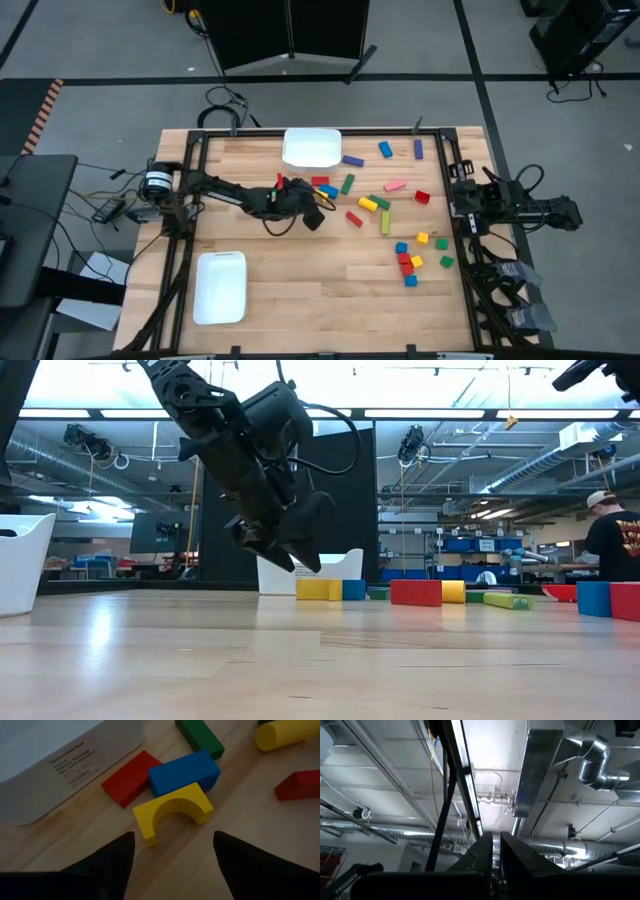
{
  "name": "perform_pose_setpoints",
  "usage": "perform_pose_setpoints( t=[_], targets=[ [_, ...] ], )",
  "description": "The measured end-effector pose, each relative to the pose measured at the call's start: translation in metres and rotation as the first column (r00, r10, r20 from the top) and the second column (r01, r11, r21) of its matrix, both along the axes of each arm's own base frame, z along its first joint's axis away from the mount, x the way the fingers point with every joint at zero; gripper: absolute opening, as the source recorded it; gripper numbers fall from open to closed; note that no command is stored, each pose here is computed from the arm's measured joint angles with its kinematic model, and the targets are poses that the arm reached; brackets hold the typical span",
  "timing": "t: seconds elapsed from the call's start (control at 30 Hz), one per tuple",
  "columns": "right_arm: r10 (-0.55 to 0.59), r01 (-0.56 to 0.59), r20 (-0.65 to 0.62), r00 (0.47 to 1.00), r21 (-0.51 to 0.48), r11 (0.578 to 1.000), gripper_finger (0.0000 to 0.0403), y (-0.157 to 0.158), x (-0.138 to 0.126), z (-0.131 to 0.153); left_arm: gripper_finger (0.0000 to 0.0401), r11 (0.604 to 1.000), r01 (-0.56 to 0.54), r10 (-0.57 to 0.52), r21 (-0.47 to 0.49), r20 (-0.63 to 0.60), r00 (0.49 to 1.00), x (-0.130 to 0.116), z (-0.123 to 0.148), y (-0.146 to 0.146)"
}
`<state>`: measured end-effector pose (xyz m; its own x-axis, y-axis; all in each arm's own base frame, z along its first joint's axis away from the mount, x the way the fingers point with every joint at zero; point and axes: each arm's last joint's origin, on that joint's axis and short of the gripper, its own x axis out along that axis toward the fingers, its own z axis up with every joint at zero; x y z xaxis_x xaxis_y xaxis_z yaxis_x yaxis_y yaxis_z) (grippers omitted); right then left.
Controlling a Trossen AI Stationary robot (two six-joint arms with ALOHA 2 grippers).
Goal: Sort blocks by size
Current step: Put the yellow arch block into the bottom white bin
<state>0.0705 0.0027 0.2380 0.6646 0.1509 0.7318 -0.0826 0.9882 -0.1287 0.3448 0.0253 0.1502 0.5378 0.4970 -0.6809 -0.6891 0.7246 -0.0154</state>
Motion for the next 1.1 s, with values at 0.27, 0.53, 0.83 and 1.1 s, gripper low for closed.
perform_pose_setpoints(
  t=[0.27,0.53,0.83,1.1],
  targets=[
    [-0.015,0.027,-0.133,0.991,0.090,0.996,0.0048,-0.002,0.009,-0.009,0.0280,1.000,-0.005,0.005,0.005,0.000,1.000,0.000,0.000,0.000],
    [-0.022,0.072,-0.311,0.950,0.151,0.986,0.0048,-0.005,0.023,-0.022,0.0280,0.999,-0.038,0.038,0.021,-0.004,0.999,-0.001,0.000,0.007],
    [-0.027,0.097,-0.411,0.911,0.149,0.984,0.0048,-0.005,0.036,-0.028,0.0280,0.998,-0.067,0.067,0.011,-0.017,0.998,-0.004,-0.001,0.020],
    [-0.045,0.120,-0.438,0.898,0.145,0.982,0.0048,-0.006,0.040,-0.031,0.0280,1.000,-0.024,0.023,-0.016,-0.060,0.998,-0.009,-0.014,0.019]
  ],
)
